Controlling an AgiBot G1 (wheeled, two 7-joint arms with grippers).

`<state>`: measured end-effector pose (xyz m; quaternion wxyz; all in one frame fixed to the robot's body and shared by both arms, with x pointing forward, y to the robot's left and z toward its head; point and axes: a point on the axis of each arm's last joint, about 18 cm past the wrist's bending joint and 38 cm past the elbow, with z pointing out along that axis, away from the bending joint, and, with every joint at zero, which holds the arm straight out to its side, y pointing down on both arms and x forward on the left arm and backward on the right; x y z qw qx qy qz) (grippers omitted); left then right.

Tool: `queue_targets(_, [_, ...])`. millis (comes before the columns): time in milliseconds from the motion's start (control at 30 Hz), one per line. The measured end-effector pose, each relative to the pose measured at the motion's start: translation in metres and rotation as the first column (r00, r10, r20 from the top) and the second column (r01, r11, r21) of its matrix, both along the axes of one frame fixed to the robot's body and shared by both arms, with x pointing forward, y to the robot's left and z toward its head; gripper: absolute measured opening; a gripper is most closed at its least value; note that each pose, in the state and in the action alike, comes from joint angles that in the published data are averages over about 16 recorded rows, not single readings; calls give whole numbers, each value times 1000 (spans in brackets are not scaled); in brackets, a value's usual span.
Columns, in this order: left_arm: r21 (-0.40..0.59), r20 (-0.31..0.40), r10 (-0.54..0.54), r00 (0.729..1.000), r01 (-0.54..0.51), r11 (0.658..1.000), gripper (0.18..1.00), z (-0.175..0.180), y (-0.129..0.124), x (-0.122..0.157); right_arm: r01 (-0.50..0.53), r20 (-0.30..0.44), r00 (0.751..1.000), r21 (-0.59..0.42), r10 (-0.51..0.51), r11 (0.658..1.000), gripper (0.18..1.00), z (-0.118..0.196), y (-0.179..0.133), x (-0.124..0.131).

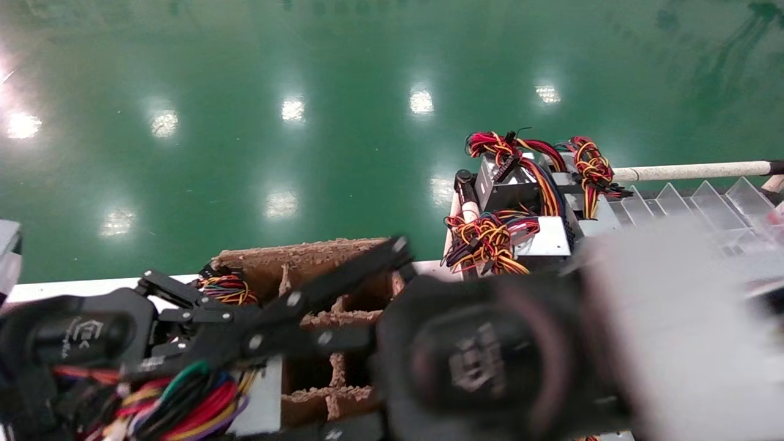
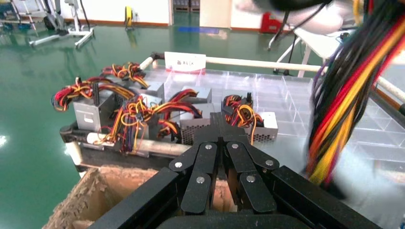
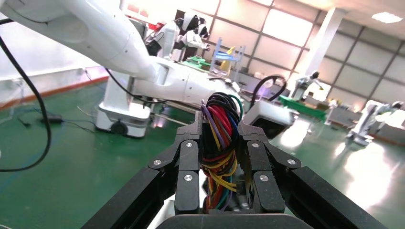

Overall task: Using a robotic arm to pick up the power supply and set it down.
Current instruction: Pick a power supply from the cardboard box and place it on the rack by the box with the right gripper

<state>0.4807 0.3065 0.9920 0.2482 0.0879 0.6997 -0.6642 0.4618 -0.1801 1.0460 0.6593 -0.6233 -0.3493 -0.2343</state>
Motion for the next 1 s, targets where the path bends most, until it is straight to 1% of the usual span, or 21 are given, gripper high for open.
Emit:
queue_targets(133, [0,0,0,1000,0,1000,191,0,0,0,15,35,999,-3,-15,1000,301,16,-13,-9])
queue_targets(267, [0,0,0,1000,0,1000,191,0,0,0,55,59,997,-31,-53,998,301,26,-26,-16])
queue_targets(433, [0,0,0,1000,0,1000,191,0,0,0,128,76,990,-70,-122,989,300,37,-46,-23])
queue_targets(600, [0,0,0,1000,0,1000,191,0,0,0,221,94,973,-99,-212,970,299,48,-69,-30])
queue_targets(700, [0,0,0,1000,0,1000,191,0,0,0,281,111,957,-103,-269,954,299,56,-83,-35])
queue_targets(800, [0,0,0,1000,0,1000,191,0,0,0,343,132,935,-96,-329,935,299,65,-98,-41])
queue_targets(900, [0,0,0,1000,0,1000,191,0,0,0,408,158,906,-81,-392,909,299,74,-114,-47])
queue_targets(1000, [0,0,0,1000,0,1000,191,0,0,0,473,185,871,-59,-456,879,299,84,-130,-54])
